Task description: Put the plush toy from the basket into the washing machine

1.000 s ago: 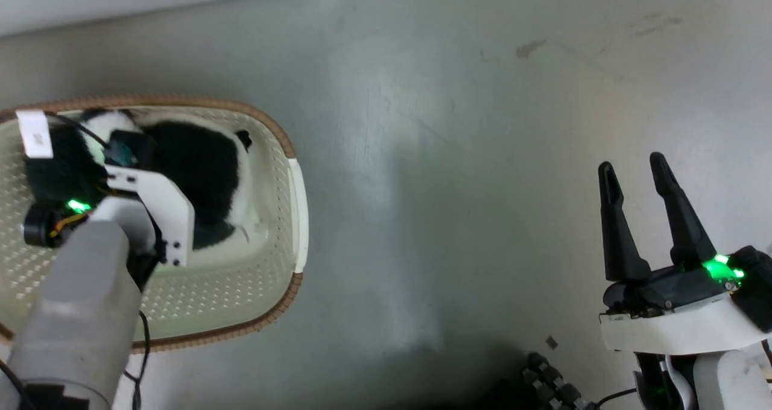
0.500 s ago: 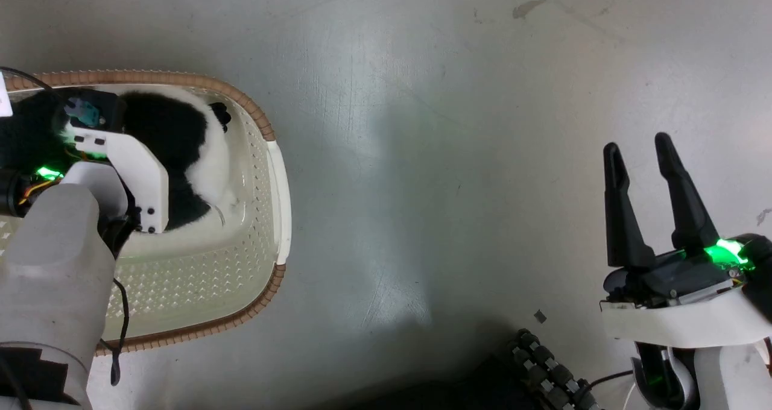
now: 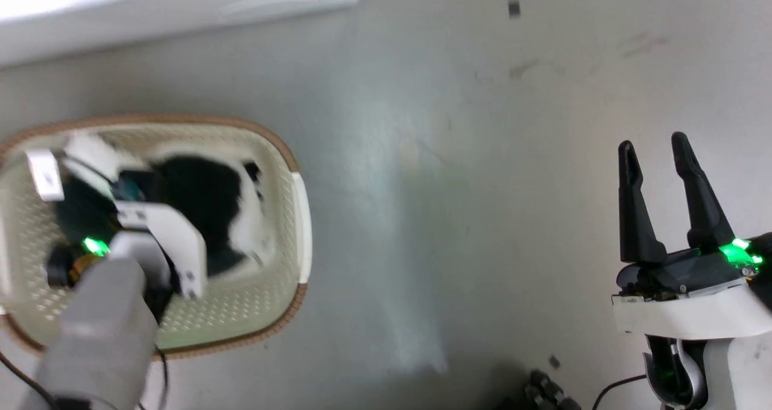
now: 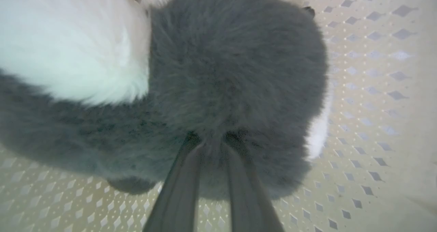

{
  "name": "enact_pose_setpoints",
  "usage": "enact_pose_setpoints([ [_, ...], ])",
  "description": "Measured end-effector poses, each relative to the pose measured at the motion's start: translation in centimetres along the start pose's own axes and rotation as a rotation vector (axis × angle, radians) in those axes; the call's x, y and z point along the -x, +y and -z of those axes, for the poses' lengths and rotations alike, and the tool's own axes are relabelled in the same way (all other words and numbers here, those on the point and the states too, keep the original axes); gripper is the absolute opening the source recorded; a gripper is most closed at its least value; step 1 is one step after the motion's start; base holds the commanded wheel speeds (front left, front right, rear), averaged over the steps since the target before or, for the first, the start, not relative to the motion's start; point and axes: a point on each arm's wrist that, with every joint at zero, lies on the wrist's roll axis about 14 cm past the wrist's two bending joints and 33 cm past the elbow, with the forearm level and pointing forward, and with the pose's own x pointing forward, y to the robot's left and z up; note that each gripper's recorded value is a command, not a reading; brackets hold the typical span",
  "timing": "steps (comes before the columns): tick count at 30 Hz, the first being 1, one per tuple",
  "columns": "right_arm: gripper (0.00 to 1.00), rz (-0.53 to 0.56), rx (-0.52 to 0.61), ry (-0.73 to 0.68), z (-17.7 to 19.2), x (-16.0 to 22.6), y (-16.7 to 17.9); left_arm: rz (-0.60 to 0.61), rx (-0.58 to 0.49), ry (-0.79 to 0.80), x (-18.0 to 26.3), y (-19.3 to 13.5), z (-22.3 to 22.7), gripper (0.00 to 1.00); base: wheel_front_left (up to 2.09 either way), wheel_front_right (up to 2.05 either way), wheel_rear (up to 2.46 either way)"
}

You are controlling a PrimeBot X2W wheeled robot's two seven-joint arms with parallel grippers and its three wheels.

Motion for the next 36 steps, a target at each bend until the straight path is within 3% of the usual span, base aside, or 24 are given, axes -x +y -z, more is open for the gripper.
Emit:
enact_pose_setpoints([
  [16, 1.00, -0.046, -0.004, -0.215, -8.6, 4.2, 1.3, -0.015, 0.040, -0.388, 12.1, -2.7, -3.3, 0.00, 0.00, 0.00, 0.00],
  [36, 1.00, -0.144, -0.041, -0.342, -12.8, 8.2, 4.3, -0.038, 0.090, -0.889, 25.1, -3.6, -8.4, 0.00, 0.00, 0.00, 0.00],
])
